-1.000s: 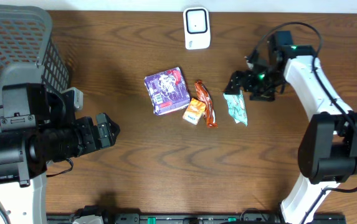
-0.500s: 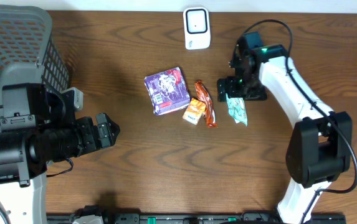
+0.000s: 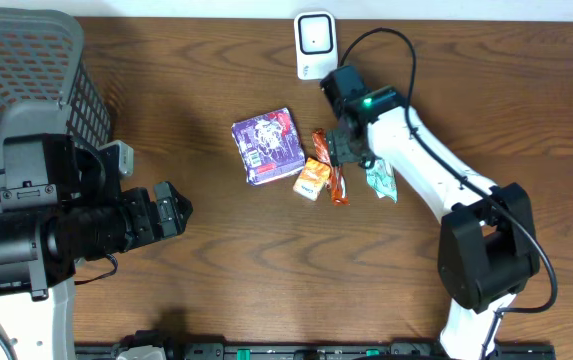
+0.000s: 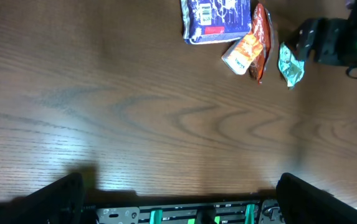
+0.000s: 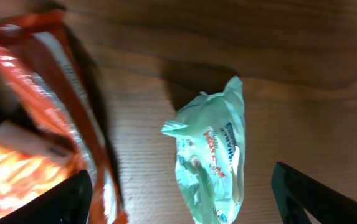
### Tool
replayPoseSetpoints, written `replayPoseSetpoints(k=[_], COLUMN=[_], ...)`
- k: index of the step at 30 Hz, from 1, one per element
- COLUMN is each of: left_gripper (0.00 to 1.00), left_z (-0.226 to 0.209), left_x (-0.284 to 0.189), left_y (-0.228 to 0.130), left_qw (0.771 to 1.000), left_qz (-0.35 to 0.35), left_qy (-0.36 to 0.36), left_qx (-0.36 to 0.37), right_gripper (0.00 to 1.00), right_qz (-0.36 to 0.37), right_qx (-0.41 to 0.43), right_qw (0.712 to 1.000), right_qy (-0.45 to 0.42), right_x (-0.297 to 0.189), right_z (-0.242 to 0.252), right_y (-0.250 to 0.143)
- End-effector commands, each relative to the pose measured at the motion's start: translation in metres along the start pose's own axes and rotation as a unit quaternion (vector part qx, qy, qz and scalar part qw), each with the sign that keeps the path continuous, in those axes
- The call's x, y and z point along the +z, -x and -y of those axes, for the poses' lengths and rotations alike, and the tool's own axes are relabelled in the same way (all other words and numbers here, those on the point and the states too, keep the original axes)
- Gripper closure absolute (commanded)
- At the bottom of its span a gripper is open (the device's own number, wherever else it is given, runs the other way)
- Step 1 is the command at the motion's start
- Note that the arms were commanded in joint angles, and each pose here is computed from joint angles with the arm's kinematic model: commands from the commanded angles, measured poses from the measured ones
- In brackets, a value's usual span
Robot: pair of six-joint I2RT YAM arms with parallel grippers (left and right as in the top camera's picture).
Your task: Scan the item barcode
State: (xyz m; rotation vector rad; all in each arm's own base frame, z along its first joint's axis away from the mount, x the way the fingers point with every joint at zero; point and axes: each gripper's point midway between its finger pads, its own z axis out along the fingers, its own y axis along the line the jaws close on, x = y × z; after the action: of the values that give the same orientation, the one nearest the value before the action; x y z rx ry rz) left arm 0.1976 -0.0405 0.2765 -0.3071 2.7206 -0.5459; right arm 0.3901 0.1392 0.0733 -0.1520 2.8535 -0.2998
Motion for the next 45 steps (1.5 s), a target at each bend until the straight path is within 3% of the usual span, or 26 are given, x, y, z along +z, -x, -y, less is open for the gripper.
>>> replayPoseSetpoints(k=[1,14,15,18,21,26,29,30,37,40,45], left_gripper=[0.02,0.02,0.02,0.02,0.02,0.02,0.02,0.02,0.02,0.02,0.02], left_z=[0.0,0.0,0.0,0.0,0.0,0.0,0.0,0.0,0.0,0.0,0.0], left_x=[0.001,0.001,0.001,0.001,0.001,0.001,0.001,0.001,0.001,0.001,0.001], left_y=[-0.001,-0.001,-0.001,-0.001,-0.001,-0.001,-0.001,-0.001,-0.001,-0.001,-0.001], left_qw=[1.0,1.0,1.0,1.0,1.0,1.0,1.0,1.0,1.0,1.0,1.0], left_qz=[-0.003,-0.003,-0.003,-0.003,-0.003,-0.003,-0.003,-0.003,-0.003,-0.003,-0.003], left_qy=[-0.001,-0.001,-0.001,-0.001,-0.001,-0.001,-0.001,-0.001,-0.001,-0.001,-0.001], left_qx=[0.0,0.0,0.0,0.0,0.0,0.0,0.0,0.0,0.0,0.0,0.0], right_gripper=[0.17,0.29,0.33,0.58,0.73,0.7,0.53,0.52,0.54,0.63,0.99], right_qz=[0.002,-0.011,-0.008,-0.005,-0.003,-0.007,-0.007,-0.006,-0.006,-0.013,-0.027], right_qx=[0.015,0.009,0.011,0.03,0.045,0.047,0.04,0.04,0.042,0.043,0.061], right_qw=[0.999,0.998,0.998,0.998,0.997,0.998,0.998,0.998,0.998,0.998,0.998], right_qy=[-0.05,-0.064,-0.063,-0.062,-0.061,-0.049,-0.05,-0.052,-0.051,-0.032,0.022], right_x=[0.012,0.053,0.054,0.055,0.055,0.056,0.056,0.056,0.075,0.075,0.069], right_z=[0.013,0.014,0.015,0.016,0.016,0.012,0.012,0.013,0.012,0.006,-0.003], right_y=[-0.007,-0.042,-0.041,-0.039,-0.039,-0.039,-0.04,-0.04,-0.056,-0.057,-0.048])
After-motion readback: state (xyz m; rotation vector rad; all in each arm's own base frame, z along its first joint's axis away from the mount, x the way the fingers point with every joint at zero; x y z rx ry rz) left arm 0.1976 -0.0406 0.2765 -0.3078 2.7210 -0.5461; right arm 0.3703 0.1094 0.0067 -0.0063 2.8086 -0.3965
